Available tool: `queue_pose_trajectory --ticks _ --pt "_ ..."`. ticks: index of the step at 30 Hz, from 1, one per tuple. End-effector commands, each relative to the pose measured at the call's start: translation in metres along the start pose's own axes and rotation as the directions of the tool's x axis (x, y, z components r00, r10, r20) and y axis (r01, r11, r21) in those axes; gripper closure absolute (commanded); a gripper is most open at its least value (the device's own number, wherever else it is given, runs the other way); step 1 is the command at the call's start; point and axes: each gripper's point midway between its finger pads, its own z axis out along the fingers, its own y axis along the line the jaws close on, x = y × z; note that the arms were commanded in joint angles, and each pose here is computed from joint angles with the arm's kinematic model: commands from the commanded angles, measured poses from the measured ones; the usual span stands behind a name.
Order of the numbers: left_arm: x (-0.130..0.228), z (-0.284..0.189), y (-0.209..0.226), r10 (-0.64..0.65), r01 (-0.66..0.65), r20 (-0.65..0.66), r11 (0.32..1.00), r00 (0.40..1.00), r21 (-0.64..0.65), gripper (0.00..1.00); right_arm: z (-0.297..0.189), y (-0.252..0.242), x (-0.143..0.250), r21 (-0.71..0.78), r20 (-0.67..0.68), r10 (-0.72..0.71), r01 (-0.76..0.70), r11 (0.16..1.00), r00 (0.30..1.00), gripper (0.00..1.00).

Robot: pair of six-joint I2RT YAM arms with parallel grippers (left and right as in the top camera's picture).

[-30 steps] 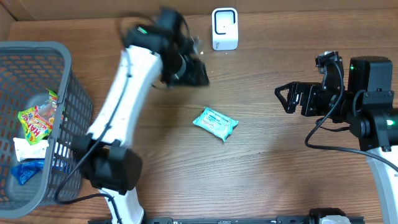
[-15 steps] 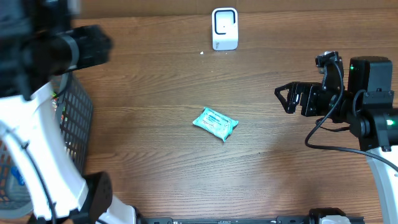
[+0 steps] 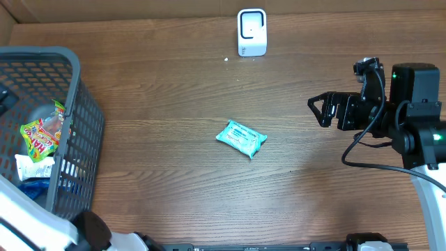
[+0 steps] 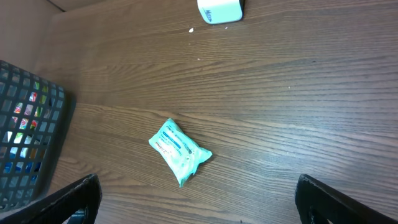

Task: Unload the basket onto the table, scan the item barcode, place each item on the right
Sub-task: 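Lift the wipes pack out and set it on the table center, then reach into the basket and grasp the colourful candy bag, left gripper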

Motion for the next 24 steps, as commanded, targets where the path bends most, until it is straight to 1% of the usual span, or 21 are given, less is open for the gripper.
queue_pose_trajectory --ticks 1,5,13,19,24 --pt "0.005 0.049 0.012 -0.051 0.045 -0.114 0.998 0.992 -0.052 0.0 -0.004 0.006 -0.005 -0.014 0.017 -0.01 0.01 1.0 1.0 0.0" --pt "0.007 0.099 0.012 -0.042 0.029 -0.206 0.997 0.978 -0.067 0.0 -0.004 0.006 -0.005 -0.014 0.017 -0.01 0.01 1.0 1.0 0.0" --pt "0.022 0.173 0.016 -0.002 -0.028 -0.358 0.996 0.934 -0.079 0.0 -0.004 0.006 -0.005 -0.014 0.017 -0.01 0.01 1.0 1.0 0.0" --pt "0.038 0.209 0.019 0.017 -0.061 -0.447 0.995 0.894 -0.083 0.0 -0.004 0.006 -0.005 -0.014 0.017 -0.01 0.01 1.0 1.0 0.0" --pt "0.051 0.238 0.021 0.025 -0.071 -0.467 0.994 0.884 -0.081 0.0 -0.004 0.006 -0.005 -0.014 0.017 -0.01 0.01 1.0 1.0 0.0"
